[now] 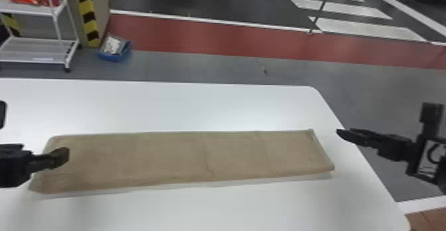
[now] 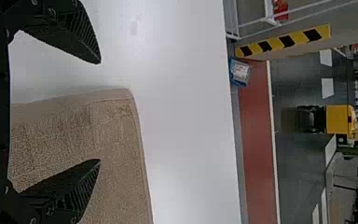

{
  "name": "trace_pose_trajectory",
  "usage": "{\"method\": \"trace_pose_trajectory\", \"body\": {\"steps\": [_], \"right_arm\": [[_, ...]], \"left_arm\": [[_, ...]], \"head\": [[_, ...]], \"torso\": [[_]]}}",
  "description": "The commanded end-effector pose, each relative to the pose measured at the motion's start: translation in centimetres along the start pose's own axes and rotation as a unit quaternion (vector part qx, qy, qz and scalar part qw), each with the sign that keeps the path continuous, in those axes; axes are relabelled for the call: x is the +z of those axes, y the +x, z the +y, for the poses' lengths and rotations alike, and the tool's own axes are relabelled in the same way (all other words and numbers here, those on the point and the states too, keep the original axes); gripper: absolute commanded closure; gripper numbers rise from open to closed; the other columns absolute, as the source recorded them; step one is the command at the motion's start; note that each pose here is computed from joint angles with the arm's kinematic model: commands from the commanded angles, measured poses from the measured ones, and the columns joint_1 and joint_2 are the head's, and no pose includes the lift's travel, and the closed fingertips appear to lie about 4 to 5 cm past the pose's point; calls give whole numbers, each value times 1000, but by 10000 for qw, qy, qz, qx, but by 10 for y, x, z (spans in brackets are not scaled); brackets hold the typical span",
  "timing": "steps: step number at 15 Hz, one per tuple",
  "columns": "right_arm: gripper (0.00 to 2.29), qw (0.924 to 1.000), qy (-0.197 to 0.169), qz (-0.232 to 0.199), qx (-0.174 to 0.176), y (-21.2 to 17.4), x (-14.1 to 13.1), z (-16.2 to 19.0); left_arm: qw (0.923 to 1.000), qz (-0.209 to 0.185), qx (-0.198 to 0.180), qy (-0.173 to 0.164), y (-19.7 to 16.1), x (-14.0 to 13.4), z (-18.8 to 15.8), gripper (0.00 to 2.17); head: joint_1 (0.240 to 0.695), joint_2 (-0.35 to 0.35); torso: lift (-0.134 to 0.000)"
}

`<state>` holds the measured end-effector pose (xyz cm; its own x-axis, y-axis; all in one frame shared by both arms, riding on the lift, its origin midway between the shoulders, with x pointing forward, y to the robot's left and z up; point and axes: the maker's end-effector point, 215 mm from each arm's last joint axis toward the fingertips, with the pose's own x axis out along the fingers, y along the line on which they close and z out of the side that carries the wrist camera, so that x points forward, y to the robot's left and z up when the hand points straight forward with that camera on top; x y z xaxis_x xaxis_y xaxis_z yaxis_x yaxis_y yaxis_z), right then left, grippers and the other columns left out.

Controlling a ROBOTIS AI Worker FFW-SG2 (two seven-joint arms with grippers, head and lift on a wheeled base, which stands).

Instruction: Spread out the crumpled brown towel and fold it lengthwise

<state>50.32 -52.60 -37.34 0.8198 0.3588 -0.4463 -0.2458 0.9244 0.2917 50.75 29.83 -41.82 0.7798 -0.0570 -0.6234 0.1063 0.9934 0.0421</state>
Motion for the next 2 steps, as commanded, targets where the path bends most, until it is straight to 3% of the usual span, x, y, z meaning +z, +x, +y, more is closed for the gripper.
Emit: {"method": "trace_pose_trajectory", "body": {"steps": [1, 2], "right_arm": [[225, 10000, -21, 15, -1, 1, 1, -1], [225, 10000, -20, 8, 0, 1, 2, -1]], "left_arm": [[10000, -2, -18, -10, 0, 0, -2, 147], [10000, 5, -25, -15, 0, -1, -2, 147]], "head": [[695, -245], [695, -245]], "torso": [[-124], [-124]]}}
